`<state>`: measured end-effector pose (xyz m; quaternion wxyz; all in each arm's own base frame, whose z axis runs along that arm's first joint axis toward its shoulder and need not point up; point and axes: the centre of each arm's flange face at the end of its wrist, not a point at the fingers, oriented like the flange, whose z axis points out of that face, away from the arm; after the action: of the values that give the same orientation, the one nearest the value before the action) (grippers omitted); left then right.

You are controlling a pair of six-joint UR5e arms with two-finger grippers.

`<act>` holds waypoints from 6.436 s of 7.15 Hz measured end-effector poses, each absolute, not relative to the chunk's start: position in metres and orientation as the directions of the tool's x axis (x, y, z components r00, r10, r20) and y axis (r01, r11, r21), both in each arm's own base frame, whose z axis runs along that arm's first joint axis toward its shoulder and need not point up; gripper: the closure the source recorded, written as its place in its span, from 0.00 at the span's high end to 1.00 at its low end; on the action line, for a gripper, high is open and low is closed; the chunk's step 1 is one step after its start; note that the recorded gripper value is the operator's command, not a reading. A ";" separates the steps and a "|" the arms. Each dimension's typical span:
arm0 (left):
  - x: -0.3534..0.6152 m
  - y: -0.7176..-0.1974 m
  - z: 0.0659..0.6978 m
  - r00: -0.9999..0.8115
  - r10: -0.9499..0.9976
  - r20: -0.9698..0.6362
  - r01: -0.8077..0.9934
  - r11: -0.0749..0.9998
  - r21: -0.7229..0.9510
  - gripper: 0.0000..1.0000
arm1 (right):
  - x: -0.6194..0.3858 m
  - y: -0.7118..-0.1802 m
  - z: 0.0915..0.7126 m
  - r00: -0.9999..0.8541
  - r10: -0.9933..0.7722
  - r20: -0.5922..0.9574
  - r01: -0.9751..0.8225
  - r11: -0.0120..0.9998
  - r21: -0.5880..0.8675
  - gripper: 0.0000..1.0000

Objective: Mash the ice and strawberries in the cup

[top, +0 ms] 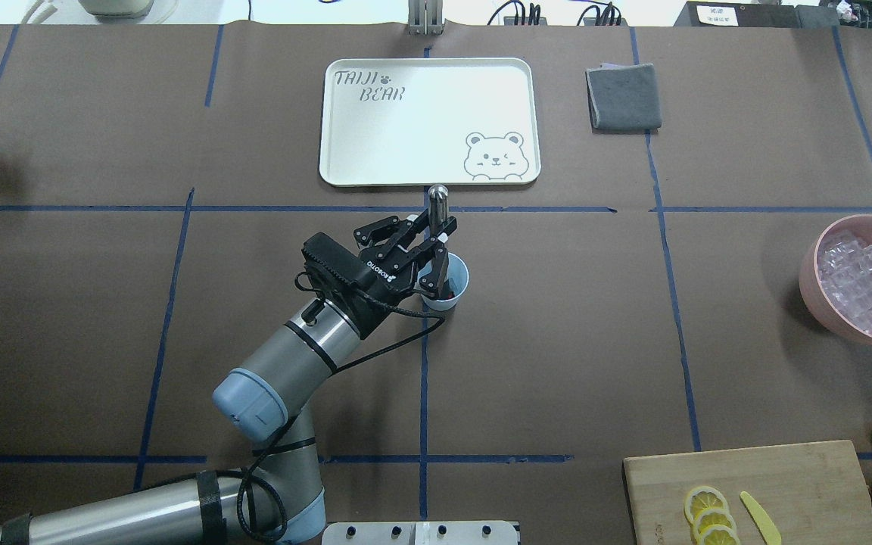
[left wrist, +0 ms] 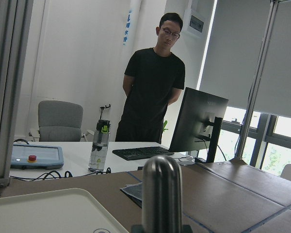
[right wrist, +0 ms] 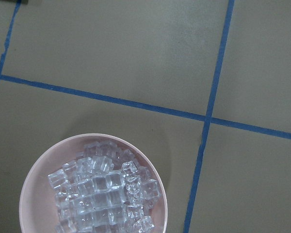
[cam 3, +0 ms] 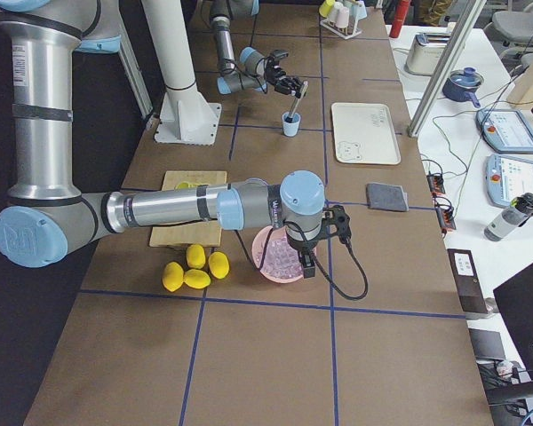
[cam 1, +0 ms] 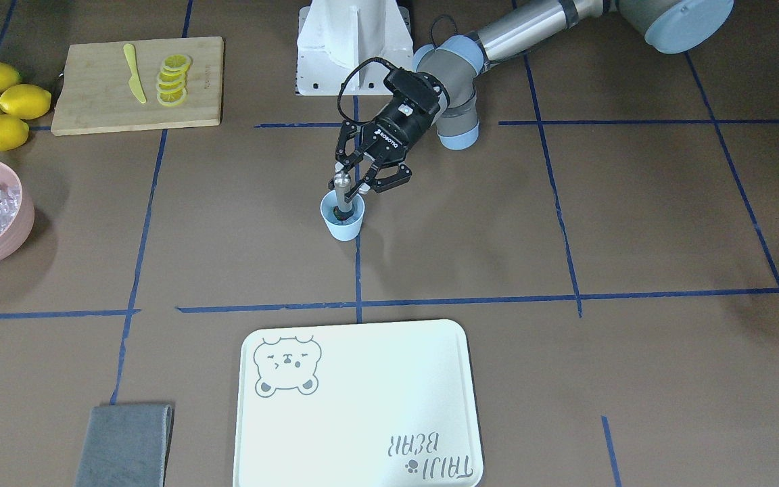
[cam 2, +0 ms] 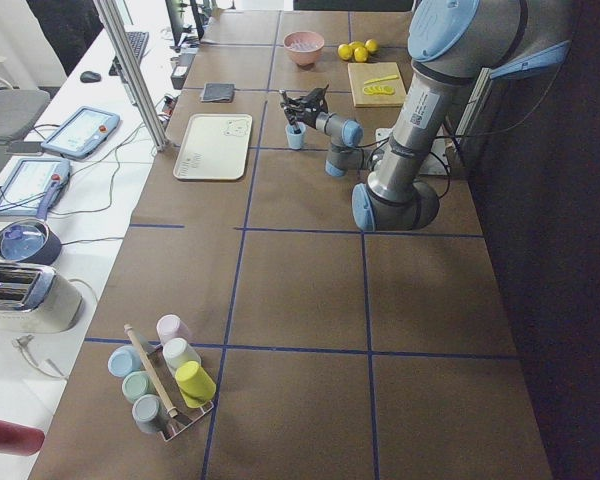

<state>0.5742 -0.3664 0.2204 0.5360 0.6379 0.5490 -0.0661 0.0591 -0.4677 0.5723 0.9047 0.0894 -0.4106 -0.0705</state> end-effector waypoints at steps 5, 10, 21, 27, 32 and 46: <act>0.499 -0.381 0.184 0.349 0.670 -0.655 0.817 0.125 0.563 0.00 | 0.059 -0.467 0.574 0.654 -0.200 0.730 0.055 0.975 0.217 0.99; 0.389 -0.473 0.198 0.330 0.612 -0.718 0.696 0.356 0.624 0.00 | 0.059 -0.466 0.574 0.653 -0.200 0.731 0.055 0.975 0.217 0.99; 0.176 -0.518 0.435 0.498 -0.173 -0.849 0.266 0.963 -0.041 0.00 | 0.057 -0.456 0.552 0.615 -0.228 0.755 0.050 0.967 0.251 0.99; 0.144 -0.478 0.606 0.778 -0.004 -0.628 0.100 0.988 0.117 0.00 | 0.056 -0.459 0.551 0.616 -0.229 0.754 0.051 0.966 0.252 0.99; 0.176 -0.468 0.640 0.838 0.028 -0.545 0.043 0.992 0.118 0.00 | 0.056 -0.460 0.551 0.616 -0.230 0.753 0.051 0.966 0.253 0.99; 0.117 -0.475 0.568 0.837 0.132 -0.532 -0.086 0.990 0.111 1.00 | 0.057 -0.461 0.551 0.630 -0.236 0.740 0.054 0.964 0.261 0.99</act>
<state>0.1175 -0.4745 0.5681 0.9574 0.0412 0.2802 0.0568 0.0572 -0.4610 0.5513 0.8962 0.1074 -0.4227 -0.0810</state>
